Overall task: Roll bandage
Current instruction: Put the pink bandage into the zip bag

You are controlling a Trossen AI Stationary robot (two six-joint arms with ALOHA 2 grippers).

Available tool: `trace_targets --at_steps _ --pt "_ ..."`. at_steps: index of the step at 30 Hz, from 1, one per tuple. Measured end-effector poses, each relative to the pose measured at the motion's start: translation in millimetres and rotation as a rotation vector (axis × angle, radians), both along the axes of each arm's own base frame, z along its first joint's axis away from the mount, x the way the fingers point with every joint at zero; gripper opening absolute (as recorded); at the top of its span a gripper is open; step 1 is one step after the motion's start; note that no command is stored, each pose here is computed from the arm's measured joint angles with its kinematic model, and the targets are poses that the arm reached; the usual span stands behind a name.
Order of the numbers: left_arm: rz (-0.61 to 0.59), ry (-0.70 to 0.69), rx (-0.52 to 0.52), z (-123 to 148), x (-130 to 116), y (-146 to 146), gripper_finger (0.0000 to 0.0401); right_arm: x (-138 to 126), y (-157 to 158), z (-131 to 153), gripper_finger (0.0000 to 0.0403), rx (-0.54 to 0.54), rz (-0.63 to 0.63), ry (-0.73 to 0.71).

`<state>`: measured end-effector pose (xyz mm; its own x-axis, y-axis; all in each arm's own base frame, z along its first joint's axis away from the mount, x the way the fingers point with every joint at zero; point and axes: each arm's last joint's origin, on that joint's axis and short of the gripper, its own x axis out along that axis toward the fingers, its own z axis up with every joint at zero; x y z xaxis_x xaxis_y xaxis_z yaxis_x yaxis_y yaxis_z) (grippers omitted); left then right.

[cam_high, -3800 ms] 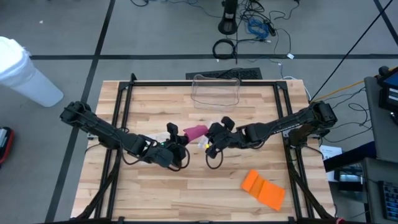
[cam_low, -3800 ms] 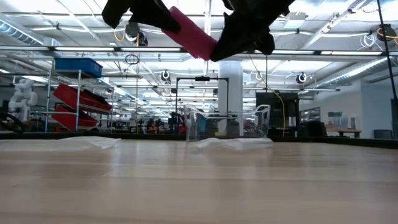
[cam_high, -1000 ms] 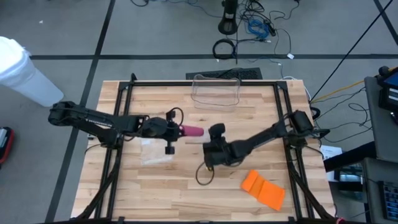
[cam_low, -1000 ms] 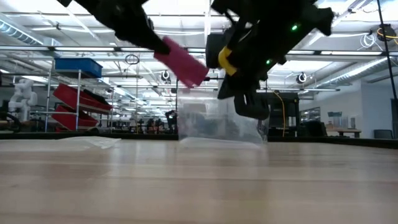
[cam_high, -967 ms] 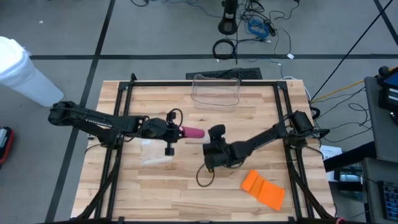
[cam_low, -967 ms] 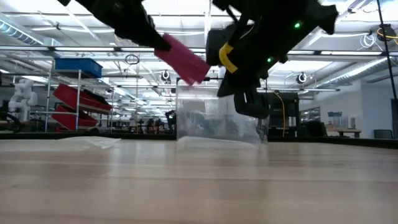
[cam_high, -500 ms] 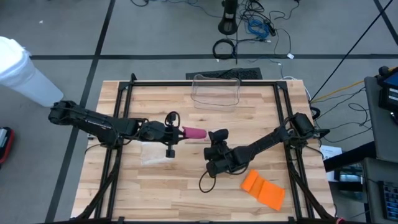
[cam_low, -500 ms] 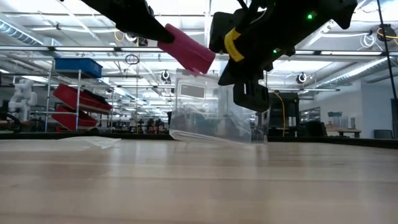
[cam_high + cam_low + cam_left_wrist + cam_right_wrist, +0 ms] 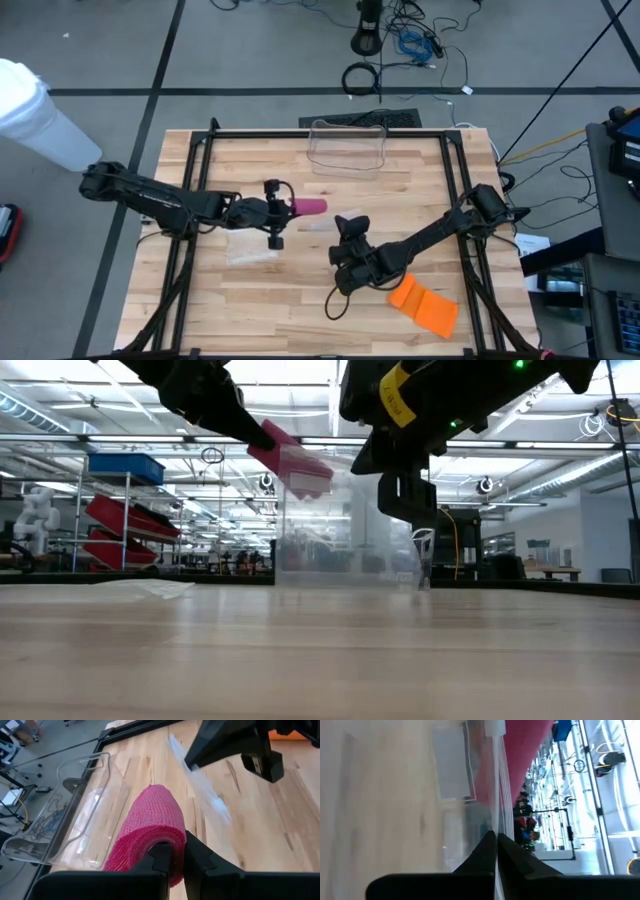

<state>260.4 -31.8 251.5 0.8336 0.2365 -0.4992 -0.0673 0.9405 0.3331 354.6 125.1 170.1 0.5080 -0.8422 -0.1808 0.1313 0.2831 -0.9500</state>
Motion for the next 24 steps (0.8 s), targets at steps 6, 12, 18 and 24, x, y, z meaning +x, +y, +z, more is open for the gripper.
trace_targets --at_steps 6,12,18,24 --pt "0.039 -0.011 0.023 1 0 1 0.0026 -3 1 -2 0.0000 -0.024 -0.007 0.010" --pt "0.066 -0.052 0.030 8 -3 3 0.0026 -12 1 -14 0.0000 -0.020 -0.001 0.018" --pt "0.062 -0.059 0.025 9 -4 3 0.0026 -18 0 -22 0.0000 0.032 -0.010 -0.042" --pt "0.034 -0.061 0.010 10 -3 1 0.0026 -12 3 -23 0.0000 0.218 0.063 -0.074"
